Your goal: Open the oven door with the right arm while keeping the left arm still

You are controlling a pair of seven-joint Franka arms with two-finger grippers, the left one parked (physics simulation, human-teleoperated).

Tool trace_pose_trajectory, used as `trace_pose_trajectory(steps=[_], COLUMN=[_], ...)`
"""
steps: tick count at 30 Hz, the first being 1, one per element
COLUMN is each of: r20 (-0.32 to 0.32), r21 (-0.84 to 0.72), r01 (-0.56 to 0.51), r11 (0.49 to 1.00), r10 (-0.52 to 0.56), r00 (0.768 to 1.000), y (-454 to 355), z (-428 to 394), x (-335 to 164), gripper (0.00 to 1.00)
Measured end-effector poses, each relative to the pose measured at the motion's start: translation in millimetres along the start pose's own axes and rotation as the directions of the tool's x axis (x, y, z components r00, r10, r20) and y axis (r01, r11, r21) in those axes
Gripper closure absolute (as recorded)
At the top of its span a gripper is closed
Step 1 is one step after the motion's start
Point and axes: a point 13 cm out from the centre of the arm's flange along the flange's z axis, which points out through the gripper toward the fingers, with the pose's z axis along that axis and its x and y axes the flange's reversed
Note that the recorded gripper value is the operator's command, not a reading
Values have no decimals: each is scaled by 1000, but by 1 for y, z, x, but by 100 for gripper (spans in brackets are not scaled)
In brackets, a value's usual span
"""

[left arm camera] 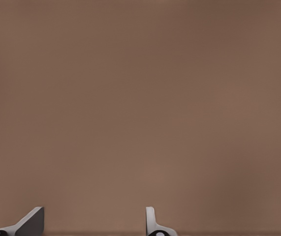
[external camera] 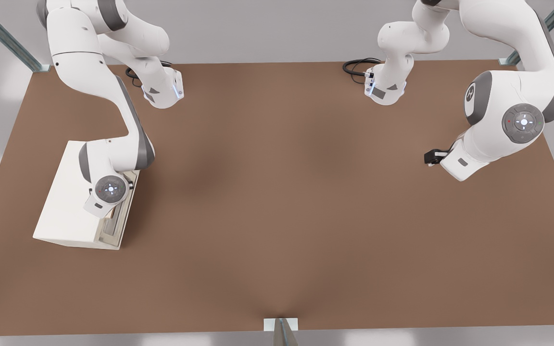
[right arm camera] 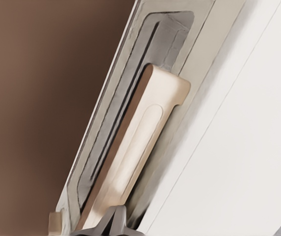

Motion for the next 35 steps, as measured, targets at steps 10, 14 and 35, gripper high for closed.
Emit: trace_pose_trajectory(steps=[10, 14, 35], r20=[18, 75, 98], r21=[11, 8, -392], r01=[7, 45, -272], r11=[1000, 999, 879], r10=[-7, -46, 334], r00=[1000, 996, 938], y=[21, 57, -116], z=[-13, -44, -194], x=[-6, -27, 152], gripper=[79, 79, 0])
